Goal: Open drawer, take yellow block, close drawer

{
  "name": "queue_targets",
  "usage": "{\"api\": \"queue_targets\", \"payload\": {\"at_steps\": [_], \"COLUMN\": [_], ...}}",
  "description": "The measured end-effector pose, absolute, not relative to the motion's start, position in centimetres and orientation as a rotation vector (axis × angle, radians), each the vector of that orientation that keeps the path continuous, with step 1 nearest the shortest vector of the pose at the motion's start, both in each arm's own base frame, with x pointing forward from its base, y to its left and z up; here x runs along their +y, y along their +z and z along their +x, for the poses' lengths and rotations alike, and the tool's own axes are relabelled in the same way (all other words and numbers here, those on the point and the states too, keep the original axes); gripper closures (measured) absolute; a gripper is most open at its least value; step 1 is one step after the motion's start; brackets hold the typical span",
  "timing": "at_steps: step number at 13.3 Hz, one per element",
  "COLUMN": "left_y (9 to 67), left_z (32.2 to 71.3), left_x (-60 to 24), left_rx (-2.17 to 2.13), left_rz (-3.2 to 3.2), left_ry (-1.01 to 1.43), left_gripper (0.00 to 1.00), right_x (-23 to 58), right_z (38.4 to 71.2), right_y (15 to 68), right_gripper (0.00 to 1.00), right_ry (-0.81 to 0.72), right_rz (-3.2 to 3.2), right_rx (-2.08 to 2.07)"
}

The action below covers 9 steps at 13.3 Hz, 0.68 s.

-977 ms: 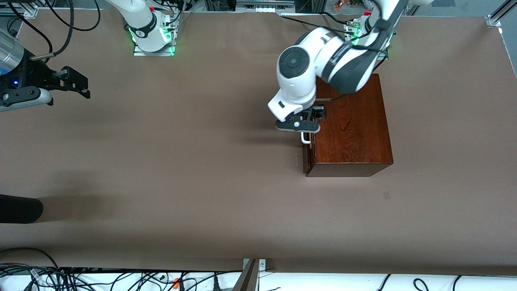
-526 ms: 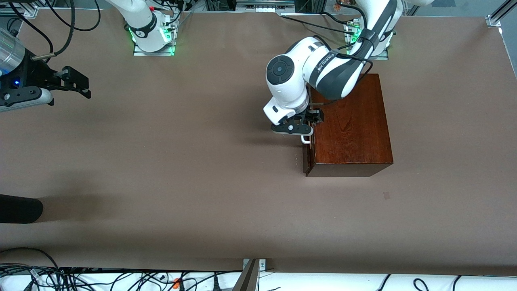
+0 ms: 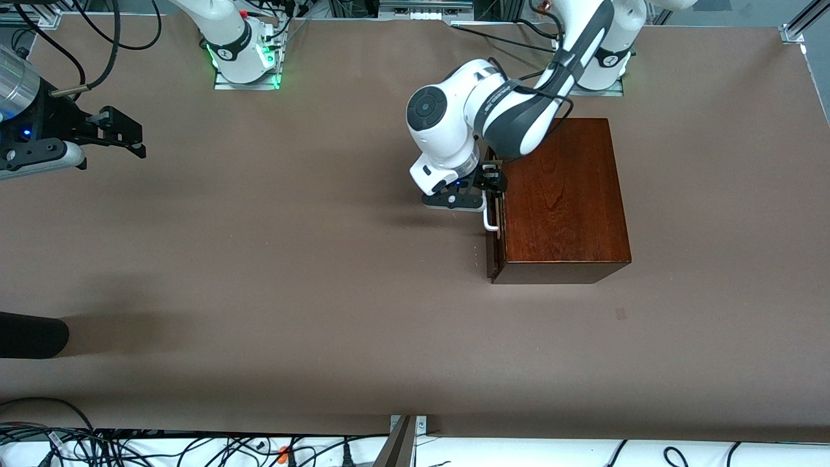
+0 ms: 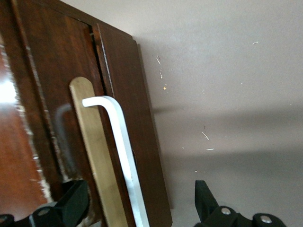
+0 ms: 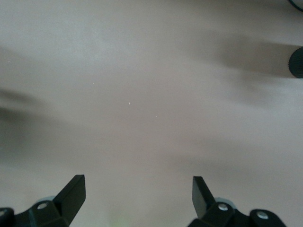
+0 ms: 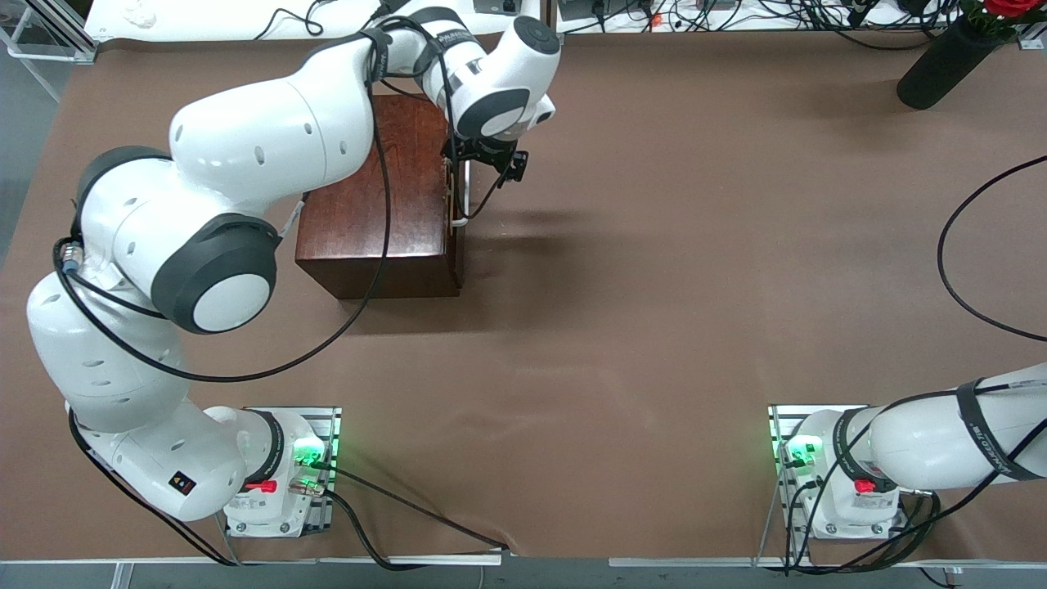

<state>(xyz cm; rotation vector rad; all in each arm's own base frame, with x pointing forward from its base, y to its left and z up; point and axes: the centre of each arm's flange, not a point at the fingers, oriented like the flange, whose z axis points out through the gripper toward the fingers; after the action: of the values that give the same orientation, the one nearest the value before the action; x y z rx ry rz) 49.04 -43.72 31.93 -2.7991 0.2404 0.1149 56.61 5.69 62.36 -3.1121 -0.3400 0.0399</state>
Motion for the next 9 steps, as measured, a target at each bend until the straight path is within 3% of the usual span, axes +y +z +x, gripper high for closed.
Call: {"api": "queue_targets", "payload": {"at_steps": [9], "left_y": [29.9], "left_z": [49.1], "left_x": [-43.6], "left_rx": [0.24], "left_rz": [-2.78], "left_ry": [0.148], "left_gripper": [0.0], "right_x": [5.7], "right_z": [56.8], "right_y": [62.5], "right_gripper": [0.0], "right_ry": [0.018], "right_rz": [-3.112], "right_rx": [-0.341]}}
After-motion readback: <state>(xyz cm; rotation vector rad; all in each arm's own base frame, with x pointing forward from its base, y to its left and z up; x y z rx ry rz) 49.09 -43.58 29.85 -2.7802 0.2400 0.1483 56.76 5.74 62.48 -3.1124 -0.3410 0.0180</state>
